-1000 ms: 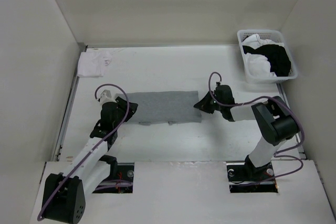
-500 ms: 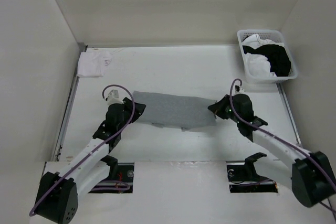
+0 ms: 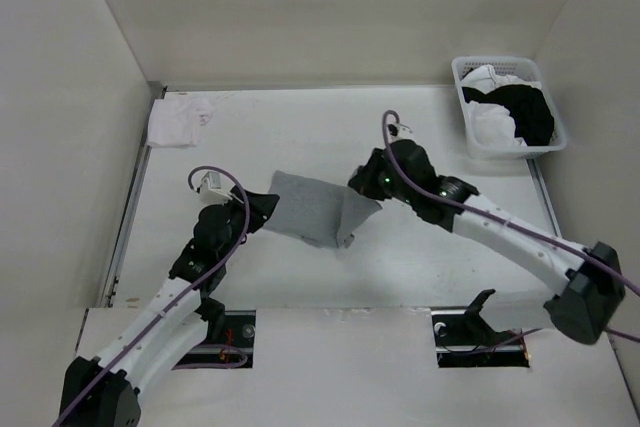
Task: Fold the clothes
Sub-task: Fold the tank top
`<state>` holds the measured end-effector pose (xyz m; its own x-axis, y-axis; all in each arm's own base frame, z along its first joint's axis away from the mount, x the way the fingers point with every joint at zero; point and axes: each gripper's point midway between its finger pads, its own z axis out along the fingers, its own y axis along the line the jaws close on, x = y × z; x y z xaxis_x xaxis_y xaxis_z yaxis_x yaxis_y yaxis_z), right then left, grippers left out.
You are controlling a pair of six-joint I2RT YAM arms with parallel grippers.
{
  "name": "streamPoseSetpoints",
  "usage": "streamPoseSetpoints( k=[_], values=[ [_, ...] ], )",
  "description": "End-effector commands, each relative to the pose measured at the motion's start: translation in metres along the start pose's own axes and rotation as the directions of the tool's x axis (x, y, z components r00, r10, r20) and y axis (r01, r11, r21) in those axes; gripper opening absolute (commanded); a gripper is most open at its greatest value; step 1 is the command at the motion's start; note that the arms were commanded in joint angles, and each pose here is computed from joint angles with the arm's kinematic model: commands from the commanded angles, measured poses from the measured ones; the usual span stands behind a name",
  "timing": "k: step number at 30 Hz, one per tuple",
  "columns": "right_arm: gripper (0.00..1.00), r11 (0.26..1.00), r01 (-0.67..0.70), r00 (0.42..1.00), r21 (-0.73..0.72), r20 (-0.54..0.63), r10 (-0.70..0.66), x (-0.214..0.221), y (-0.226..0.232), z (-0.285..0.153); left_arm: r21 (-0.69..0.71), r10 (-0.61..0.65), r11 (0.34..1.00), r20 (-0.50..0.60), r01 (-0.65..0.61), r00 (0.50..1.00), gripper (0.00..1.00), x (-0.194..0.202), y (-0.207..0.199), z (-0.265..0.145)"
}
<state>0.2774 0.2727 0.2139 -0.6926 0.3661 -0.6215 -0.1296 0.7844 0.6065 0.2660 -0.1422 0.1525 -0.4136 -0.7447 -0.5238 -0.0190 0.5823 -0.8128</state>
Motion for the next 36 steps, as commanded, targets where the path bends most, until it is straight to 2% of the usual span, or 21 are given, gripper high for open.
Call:
streamPoseSetpoints(
  k=[1,5,10,12,13,15,17,19,21,23,26,27,28,32,36],
  values=[
    [0.04,0.998,0.047,0.999,0.038,-0.015,-0.047,-0.002,0.025,0.024,0.011,-0.015,1.000,0.018,0.015,1.000,0.36,-0.006,0.002,-0.005],
    [0.04,0.995,0.086,0.995,0.042,-0.063,-0.083,0.005,0.058,0.066,0.008,-0.031,1.000,0.038,0.030,0.999,0.36,-0.016,0.003,-0.010],
    [0.04,0.992,0.116,0.983,0.047,-0.150,-0.108,0.035,0.088,0.133,0.035,-0.018,0.999,0.131,0.014,0.991,0.36,-0.055,-0.011,-0.026],
    [0.14,0.995,0.090,0.982,0.038,-0.172,-0.082,0.050,0.099,0.153,0.034,0.006,0.999,0.181,-0.012,0.983,0.36,-0.074,-0.017,-0.035],
    [0.22,0.997,0.073,0.981,0.020,-0.184,-0.068,0.057,0.106,0.160,0.028,0.019,0.999,0.192,-0.025,0.981,0.37,-0.079,-0.018,-0.036],
    [0.44,0.999,0.045,0.979,-0.010,-0.197,-0.046,0.064,0.117,0.167,0.013,0.031,0.999,0.181,-0.034,0.983,0.37,-0.078,-0.018,-0.034],
    [0.58,0.998,0.029,0.983,-0.053,-0.181,-0.038,0.060,0.129,0.161,0.008,0.027,1.000,0.167,-0.028,0.986,0.37,-0.074,-0.015,-0.030],
    [0.62,0.994,0.021,0.988,-0.104,-0.148,-0.037,0.050,0.137,0.144,0.008,0.024,1.000,0.169,-0.026,0.985,0.37,-0.074,-0.015,-0.027],
    [0.61,0.990,0.021,0.994,-0.141,-0.100,-0.036,0.039,0.137,0.123,0.012,0.028,0.999,0.169,-0.031,0.985,0.37,-0.075,-0.017,-0.023],
    [0.51,0.985,0.037,0.998,-0.170,-0.046,-0.045,0.030,0.127,0.104,0.018,0.040,0.999,0.138,-0.043,0.990,0.37,-0.070,-0.022,-0.015],
    [0.19,0.988,0.046,0.998,-0.150,-0.035,-0.051,0.027,0.094,0.097,0.018,0.059,0.998,0.076,-0.061,0.995,0.36,-0.053,-0.027,0.002],
    [0.10,0.988,0.053,0.997,-0.142,-0.047,-0.061,0.032,0.083,0.096,0.016,0.068,0.997,0.059,-0.069,0.996,0.36,-0.045,-0.029,0.008],
    [0.06,0.989,0.070,0.995,-0.131,-0.057,-0.078,0.038,0.073,0.097,0.005,0.082,0.997,0.047,-0.082,0.996,0.35,-0.037,-0.028,0.015],
    [0.04,0.987,0.117,0.991,-0.107,-0.053,-0.124,0.039,0.042,0.110,-0.042,0.134,0.990,0.012,-0.133,0.991,0.32,-0.009,-0.019,0.044],
    [0.04,0.987,0.119,0.990,-0.106,-0.068,-0.126,0.039,0.013,0.131,-0.116,0.138,0.983,-0.017,-0.139,0.990,0.32,0.005,0.013,0.060]
  ],
)
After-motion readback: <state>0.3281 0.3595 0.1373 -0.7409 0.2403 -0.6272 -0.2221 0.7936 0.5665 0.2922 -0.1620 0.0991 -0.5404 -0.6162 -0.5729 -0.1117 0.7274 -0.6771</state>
